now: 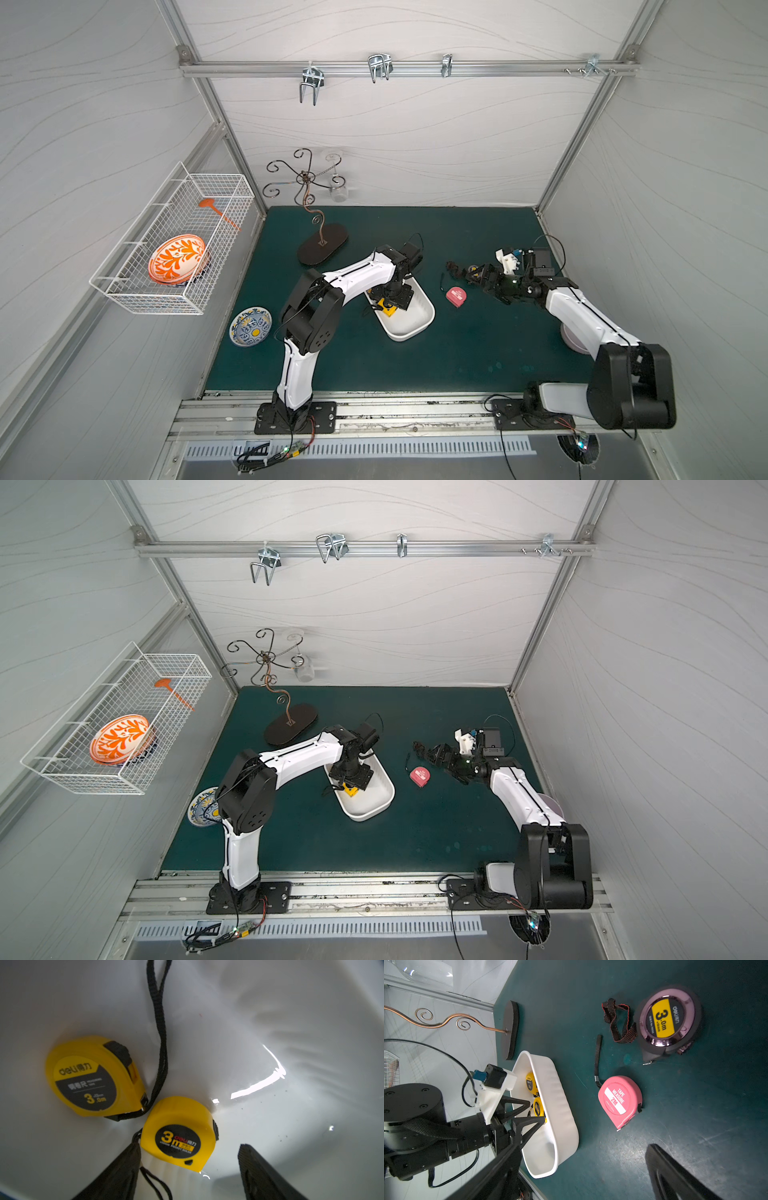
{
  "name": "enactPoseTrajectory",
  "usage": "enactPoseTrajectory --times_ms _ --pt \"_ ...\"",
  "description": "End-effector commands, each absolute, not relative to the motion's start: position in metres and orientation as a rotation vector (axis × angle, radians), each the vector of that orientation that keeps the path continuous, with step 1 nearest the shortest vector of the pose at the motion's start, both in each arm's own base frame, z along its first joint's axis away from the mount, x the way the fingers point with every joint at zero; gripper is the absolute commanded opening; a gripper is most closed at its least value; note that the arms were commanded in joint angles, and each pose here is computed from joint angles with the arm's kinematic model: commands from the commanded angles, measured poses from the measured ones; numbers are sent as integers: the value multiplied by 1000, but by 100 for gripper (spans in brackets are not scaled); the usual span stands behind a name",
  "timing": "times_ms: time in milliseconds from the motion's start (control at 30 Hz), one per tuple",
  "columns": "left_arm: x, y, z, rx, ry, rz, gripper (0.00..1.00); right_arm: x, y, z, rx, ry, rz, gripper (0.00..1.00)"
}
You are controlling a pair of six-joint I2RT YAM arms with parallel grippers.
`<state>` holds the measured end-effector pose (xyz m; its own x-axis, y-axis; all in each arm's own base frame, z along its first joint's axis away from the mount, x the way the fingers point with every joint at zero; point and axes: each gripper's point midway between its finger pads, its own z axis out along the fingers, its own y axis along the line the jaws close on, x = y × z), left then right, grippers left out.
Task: Take the tape measure out of the storage box
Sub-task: Pick up the tape measure from the storage box.
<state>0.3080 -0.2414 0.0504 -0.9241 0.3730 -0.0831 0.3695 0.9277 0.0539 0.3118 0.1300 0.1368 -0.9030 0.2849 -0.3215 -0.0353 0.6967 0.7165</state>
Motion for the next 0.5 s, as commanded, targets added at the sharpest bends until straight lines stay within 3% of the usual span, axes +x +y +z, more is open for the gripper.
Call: enactPoseTrajectory --times_ms 0,367,467 --pt "314 -243 45 558 2992 59 80 310 131 145 176 2465 1097 99" --pt "308 -237 19 559 3062 85 79 310 129 147 182 2450 1104 99" --pt "311 -238 17 536 3061 70 75 310 129 148 183 2446 1104 99"
